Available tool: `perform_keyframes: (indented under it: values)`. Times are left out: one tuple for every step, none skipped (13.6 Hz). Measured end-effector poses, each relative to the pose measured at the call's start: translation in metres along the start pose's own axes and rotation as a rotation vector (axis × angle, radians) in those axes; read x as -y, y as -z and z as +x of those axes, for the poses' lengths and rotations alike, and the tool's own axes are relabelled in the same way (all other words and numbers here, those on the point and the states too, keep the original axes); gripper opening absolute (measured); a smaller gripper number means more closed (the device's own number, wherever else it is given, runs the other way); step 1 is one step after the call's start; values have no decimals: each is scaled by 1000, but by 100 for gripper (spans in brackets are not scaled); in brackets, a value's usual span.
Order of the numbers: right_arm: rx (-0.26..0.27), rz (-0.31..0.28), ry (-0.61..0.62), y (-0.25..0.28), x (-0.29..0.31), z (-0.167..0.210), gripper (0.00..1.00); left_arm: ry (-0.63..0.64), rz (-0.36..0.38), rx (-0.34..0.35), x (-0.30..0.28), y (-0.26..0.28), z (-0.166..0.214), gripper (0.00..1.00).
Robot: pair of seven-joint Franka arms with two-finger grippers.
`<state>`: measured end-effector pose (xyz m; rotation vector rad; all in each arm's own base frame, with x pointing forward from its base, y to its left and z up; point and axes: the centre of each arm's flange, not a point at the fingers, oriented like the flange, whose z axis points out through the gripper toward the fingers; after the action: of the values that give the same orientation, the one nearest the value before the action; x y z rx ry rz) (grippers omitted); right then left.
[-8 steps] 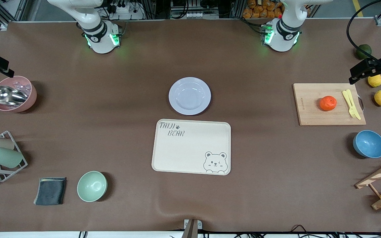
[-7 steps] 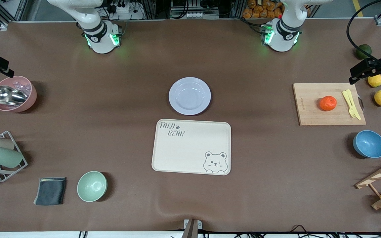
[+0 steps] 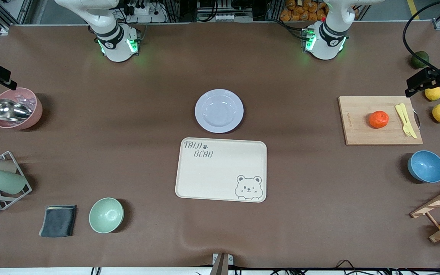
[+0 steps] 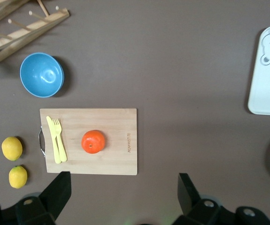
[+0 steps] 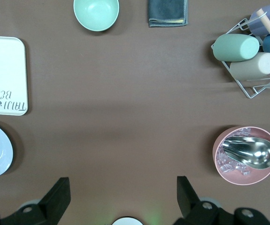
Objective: Place orange and plate with both arms
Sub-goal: 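Reach the left gripper to the orange while the right gripper reaches the plate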
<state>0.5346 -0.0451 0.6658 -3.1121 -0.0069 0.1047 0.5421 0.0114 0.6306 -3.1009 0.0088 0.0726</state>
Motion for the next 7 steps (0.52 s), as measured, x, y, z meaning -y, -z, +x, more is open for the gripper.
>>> perform_keyframes:
  values:
    - [4,0,0,-2,0,1,100,7,-1,16,5,-8,1,100]
    - [7,1,0,-3,0,2,100,11,-1,29,8,-18,3,100]
    - [12,1,0,-5,0,2,100,13,-2,36,9,-29,5,100]
    - [17,2,1,-7,0,3,100,19,-2,37,12,-43,7,100]
    - [24,3,3,-10,1,4,100,30,-3,40,18,-62,10,100]
    - [34,5,6,-14,2,6,100,43,-5,44,26,-84,11,100]
    - [49,10,9,-21,4,7,100,55,-7,51,36,-106,11,100]
